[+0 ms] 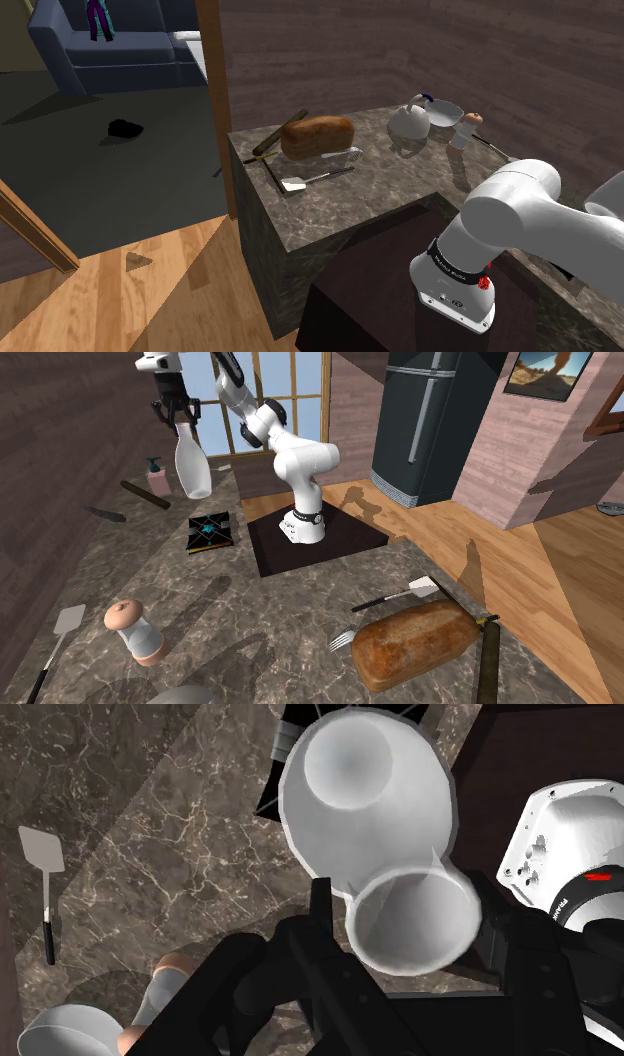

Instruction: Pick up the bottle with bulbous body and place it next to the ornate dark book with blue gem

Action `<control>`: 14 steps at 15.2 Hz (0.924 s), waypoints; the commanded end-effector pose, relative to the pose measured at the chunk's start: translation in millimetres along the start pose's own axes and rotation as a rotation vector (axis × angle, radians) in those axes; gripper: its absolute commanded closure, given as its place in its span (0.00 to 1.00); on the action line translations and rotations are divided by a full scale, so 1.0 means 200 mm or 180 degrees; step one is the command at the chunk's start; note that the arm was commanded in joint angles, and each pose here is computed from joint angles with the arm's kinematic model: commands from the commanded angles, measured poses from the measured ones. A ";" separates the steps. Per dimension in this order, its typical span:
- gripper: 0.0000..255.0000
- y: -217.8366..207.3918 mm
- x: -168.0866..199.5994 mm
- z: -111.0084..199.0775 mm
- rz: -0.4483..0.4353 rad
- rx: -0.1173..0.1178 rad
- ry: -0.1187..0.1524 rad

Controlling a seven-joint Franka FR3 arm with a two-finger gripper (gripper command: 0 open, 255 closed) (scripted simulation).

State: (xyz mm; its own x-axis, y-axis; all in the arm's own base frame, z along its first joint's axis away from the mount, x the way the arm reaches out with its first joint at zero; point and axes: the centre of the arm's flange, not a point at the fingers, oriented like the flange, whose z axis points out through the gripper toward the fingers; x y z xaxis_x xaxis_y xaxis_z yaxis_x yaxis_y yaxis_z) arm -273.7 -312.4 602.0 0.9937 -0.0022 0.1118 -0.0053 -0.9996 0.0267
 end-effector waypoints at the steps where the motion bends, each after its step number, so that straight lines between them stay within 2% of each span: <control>1: 1.00 0.04 -0.14 0.01 -0.0001 0.0001 -0.0004; 14: 1.00 0.33 -0.96 0.16 -0.0001 0.0001 -0.0004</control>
State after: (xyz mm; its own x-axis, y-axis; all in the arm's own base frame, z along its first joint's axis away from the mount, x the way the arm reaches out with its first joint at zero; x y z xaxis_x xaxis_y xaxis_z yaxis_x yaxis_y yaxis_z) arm -445.7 -375.1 552.9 0.9935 -0.0035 0.1135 -0.0065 -0.9996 0.0268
